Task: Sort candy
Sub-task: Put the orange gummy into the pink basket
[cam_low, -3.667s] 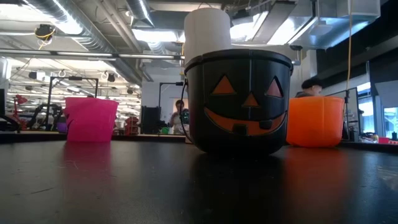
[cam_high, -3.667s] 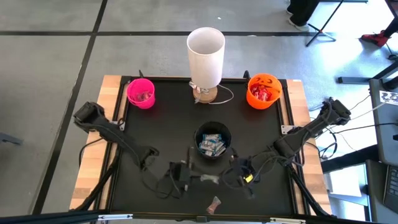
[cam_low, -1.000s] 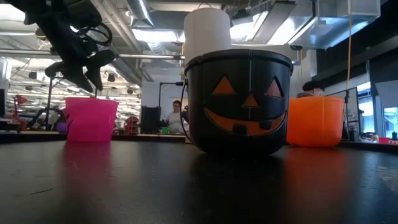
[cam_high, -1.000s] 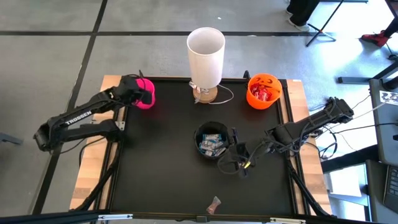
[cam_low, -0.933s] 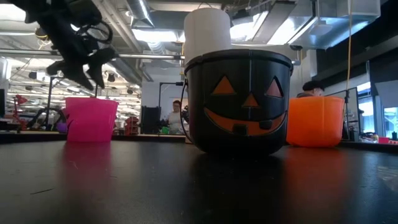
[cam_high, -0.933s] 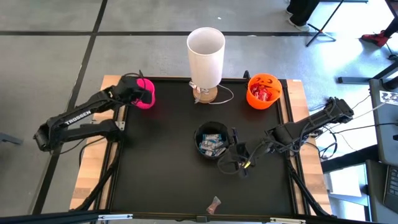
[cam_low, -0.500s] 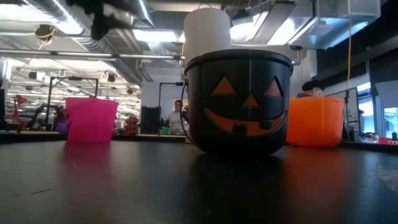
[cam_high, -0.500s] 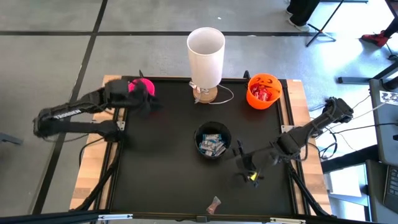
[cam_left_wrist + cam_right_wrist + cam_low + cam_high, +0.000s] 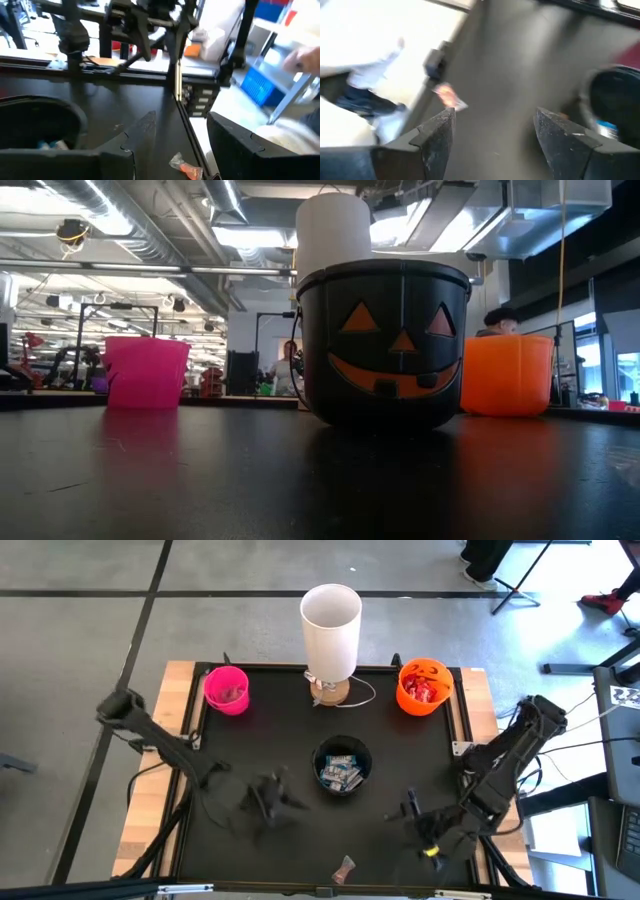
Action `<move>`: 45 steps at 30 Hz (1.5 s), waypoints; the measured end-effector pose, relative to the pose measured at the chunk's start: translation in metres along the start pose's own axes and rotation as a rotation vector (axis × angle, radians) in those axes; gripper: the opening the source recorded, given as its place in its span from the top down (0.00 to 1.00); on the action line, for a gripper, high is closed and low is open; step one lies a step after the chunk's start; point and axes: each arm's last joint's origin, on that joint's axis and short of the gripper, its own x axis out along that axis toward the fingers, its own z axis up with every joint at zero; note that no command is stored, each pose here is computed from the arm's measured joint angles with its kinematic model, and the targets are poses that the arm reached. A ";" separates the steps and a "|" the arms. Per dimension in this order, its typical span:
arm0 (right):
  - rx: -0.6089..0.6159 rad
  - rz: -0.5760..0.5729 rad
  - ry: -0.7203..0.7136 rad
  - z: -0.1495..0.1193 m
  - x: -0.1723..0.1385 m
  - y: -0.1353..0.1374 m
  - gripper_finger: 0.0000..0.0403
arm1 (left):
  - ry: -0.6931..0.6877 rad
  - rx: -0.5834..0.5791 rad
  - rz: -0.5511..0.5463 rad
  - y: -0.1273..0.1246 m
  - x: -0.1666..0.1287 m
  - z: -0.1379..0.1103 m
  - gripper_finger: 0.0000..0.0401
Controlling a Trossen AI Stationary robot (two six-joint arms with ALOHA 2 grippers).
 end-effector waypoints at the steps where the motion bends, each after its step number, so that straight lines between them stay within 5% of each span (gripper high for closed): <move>1: 0.005 0.030 -0.023 -0.002 0.002 0.005 0.33 | 0.015 0.026 0.003 -0.008 0.011 -0.003 0.58; 6: 0.011 0.160 -0.096 -0.014 0.032 0.030 0.33 | 0.036 0.084 -0.003 -0.035 0.053 -0.007 0.58; 17: 0.041 0.108 0.013 -0.053 0.124 0.055 0.33 | -0.048 0.093 0.154 -0.052 0.074 0.004 0.58; 34: 0.065 0.161 0.094 -0.077 0.183 0.045 0.53 | -0.060 0.095 0.240 -0.042 0.077 0.006 0.58; 45: 0.139 0.030 0.074 -0.083 0.200 0.033 0.53 | -0.060 0.087 0.243 -0.041 0.077 0.006 0.58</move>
